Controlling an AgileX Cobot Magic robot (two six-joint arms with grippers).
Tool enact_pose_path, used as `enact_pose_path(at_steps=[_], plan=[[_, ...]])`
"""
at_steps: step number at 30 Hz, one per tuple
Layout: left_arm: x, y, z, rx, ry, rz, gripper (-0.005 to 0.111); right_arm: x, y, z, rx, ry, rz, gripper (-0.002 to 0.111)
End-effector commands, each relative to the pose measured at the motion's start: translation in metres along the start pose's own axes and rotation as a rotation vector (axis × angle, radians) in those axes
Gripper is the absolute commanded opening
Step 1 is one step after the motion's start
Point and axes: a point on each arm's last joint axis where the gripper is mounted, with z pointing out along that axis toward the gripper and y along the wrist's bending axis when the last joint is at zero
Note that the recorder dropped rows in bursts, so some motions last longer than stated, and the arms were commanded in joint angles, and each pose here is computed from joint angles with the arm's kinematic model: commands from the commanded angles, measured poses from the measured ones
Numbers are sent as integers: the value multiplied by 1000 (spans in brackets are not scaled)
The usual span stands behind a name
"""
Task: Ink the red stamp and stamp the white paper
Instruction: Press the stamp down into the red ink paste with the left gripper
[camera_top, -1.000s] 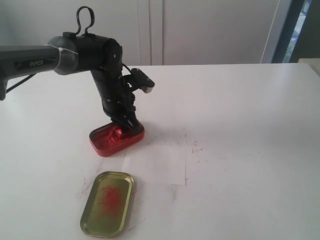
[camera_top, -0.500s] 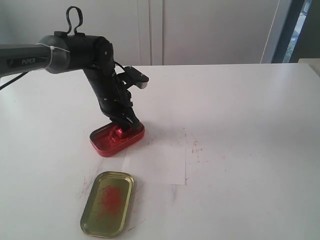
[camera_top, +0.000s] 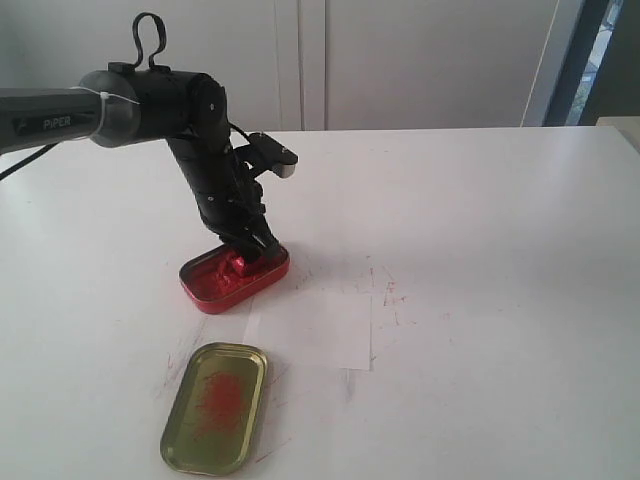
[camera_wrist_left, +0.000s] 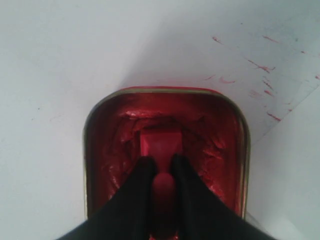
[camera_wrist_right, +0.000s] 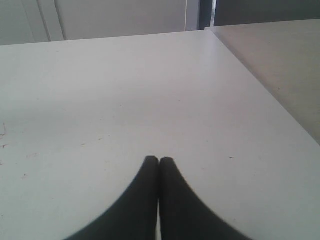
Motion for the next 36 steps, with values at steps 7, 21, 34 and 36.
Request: enact_pose_path(at_steps=[7,21,34,36], plan=[[3,2,-25,-42,13,21,0,0,0,0,-5,-13,-4,0],[2,-1,-52,-60,-25,26,0,0,0,0,-5,-13,-4,0],[3,-2,-49,-41,-16,16,0,0,0,0,-5,-13,-4,0],[4,-2,-45,-36,-5,15,0,0,0,0,-5,-13,-4,0]])
